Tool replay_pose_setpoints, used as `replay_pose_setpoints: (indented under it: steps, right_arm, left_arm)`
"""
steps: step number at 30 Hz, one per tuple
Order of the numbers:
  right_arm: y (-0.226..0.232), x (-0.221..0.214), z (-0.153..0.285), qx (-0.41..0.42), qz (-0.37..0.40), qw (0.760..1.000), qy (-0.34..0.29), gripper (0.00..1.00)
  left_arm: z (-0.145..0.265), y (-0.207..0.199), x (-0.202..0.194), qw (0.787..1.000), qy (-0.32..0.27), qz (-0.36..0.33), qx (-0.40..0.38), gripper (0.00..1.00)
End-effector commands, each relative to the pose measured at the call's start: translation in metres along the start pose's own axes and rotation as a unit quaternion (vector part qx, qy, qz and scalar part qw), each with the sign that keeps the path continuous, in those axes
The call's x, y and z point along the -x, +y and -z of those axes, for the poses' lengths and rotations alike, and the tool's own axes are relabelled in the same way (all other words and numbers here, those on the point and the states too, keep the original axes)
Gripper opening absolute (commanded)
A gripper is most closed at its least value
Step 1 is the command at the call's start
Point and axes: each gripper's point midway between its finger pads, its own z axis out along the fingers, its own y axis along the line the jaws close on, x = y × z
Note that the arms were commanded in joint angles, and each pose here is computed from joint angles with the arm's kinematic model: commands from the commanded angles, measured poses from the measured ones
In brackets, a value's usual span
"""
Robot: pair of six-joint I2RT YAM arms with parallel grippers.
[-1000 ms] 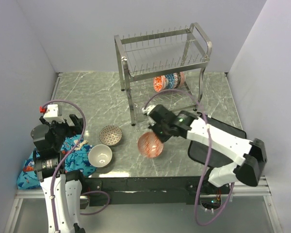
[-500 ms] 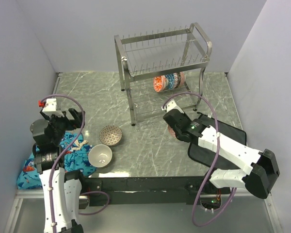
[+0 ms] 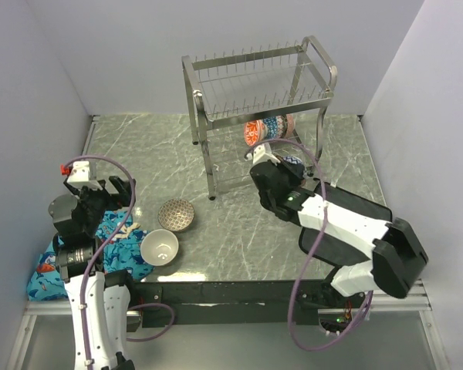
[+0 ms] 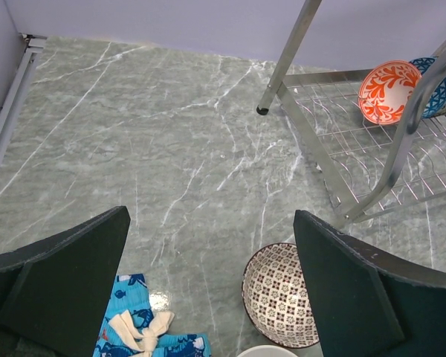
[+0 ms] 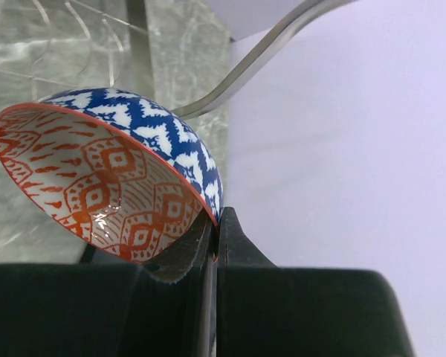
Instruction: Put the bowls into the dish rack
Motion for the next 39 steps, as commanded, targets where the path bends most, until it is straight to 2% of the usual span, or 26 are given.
replay_pose_setpoints:
  steps: [1,8,18,25,39]
  right_arm:
    - [-0.040,0.033,-0.010,-0.089,-0.052,0.995,0.002,0.00]
    - [-0.051,0.045,-0.032,-0.133,-0.037,0.990,0.034,0.00]
    - [-0.028,0.055,-0.059,-0.143,0.003,0.988,0.058,0.00]
    - [-0.024,0.064,-0.075,-0.155,-0.001,0.986,0.066,0.00]
    - [-0.011,0.052,-0.109,-0.173,0.025,0.978,0.110,0.00]
  left_arm:
    - [0.001,0.001,-0.002,1.000,-0.003,0.000,0.002,1.00]
    - [-0.002,0.003,-0.007,1.000,-0.002,0.004,0.002,0.99]
    - [-0.005,0.006,-0.015,1.000,0.005,0.002,0.003,1.00]
    - [-0.007,0.007,-0.016,1.000,0.002,0.000,0.003,0.99]
    - [-0.013,0.009,-0.022,1.000,0.004,0.004,-0.001,0.99]
